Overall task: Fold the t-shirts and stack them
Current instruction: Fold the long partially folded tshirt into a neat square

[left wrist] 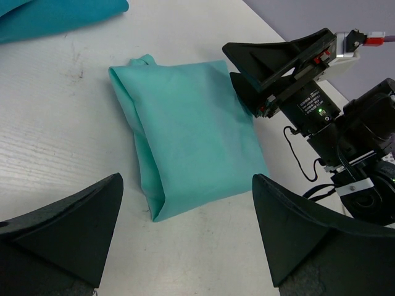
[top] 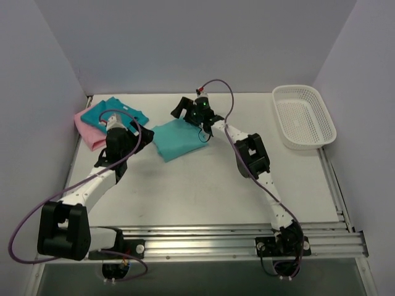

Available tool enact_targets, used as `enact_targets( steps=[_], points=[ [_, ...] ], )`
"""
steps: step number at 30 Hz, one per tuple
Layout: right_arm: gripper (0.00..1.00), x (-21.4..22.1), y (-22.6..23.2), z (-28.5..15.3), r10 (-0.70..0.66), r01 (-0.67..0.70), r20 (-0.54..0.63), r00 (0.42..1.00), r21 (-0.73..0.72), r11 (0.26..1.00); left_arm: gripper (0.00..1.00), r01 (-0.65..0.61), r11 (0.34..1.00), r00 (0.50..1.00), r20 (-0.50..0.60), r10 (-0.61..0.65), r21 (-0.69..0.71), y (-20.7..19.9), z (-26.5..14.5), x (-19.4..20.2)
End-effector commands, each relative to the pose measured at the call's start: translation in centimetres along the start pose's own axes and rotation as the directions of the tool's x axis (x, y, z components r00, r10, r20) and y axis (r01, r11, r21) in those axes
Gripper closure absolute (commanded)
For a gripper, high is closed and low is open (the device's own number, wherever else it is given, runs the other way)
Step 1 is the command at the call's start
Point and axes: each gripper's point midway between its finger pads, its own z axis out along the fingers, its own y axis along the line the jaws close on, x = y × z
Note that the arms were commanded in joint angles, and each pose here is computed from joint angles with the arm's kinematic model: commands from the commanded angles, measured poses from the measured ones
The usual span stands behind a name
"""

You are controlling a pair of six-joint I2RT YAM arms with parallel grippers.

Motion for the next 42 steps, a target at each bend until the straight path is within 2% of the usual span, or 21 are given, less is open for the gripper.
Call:
enact_targets(
  steps=[1, 10, 23, 30, 33, 35, 36, 37, 38, 42],
  points=[
    [0.06, -0.5, 1.3, 0.4, 0.010, -0.009, 0.011, 1.000, -0.046, 0.999, 0.06, -0.025, 0.998, 0.999, 0.048, 0.022, 0.049, -1.4, 0.0, -1.3],
    [0.10, 0.1, 0.4, 0.4, 0.005, -0.005, 0.001, 1.000, -0.028, 1.000, 0.06, -0.027, 0.999, 0.999, 0.042, 0.025, 0.040, -1.0, 0.3, -1.0],
    [0.11, -1.7, 0.1, -2.4, -0.035, 0.035, 0.031, 0.999, 0.029, 0.999, 0.05, -0.023, 0.999, 0.999, 0.045, 0.021, 0.046, -1.4, 0.1, -1.0],
    [0.18, 0.3, 0.6, -3.4, -0.012, 0.012, 0.006, 1.000, 0.039, 0.999, 0.05, -0.021, 0.999, 0.999, 0.038, 0.020, 0.042, -1.2, 0.4, -0.6],
    [0.20, 1.8, 0.8, -4.5, 0.023, -0.023, -0.014, 1.000, 0.038, 0.999, 0.05, -0.019, 0.999, 0.999, 0.030, 0.017, 0.046, -1.2, 0.7, -0.3],
    [0.21, 1.0, 2.2, -6.0, 0.045, -0.045, 0.017, 0.999, 0.008, 0.999, 0.05, -0.016, 0.999, 1.000, 0.028, 0.015, 0.049, -1.2, 1.0, -0.1],
    [0.21, 3.2, 0.5, -6.8, 0.065, -0.064, -0.012, 0.998, 0.053, 0.997, 0.05, -0.016, 0.999, 1.000, 0.023, 0.015, 0.051, -1.3, 1.1, 0.1],
    [0.21, 2.2, 1.7, -7.9, 0.080, -0.081, 0.018, 0.997, 0.031, 0.996, 0.05, -0.015, 0.998, 1.000, 0.020, 0.014, 0.054, -1.4, 1.2, 0.2],
    [0.21, 3.9, 0.3, -8.8, 0.084, -0.084, -0.001, 0.996, 0.075, 0.994, 0.05, -0.015, 0.998, 1.000, 0.012, 0.014, 0.056, -1.4, 1.3, 0.5],
    [0.22, 4.8, 0.9, -11.3, 0.066, -0.064, -0.010, 0.998, 0.119, 0.991, 0.05, -0.015, 0.998, 1.000, 0.009, 0.015, 0.059, -1.3, 1.5, 0.9]
  ],
)
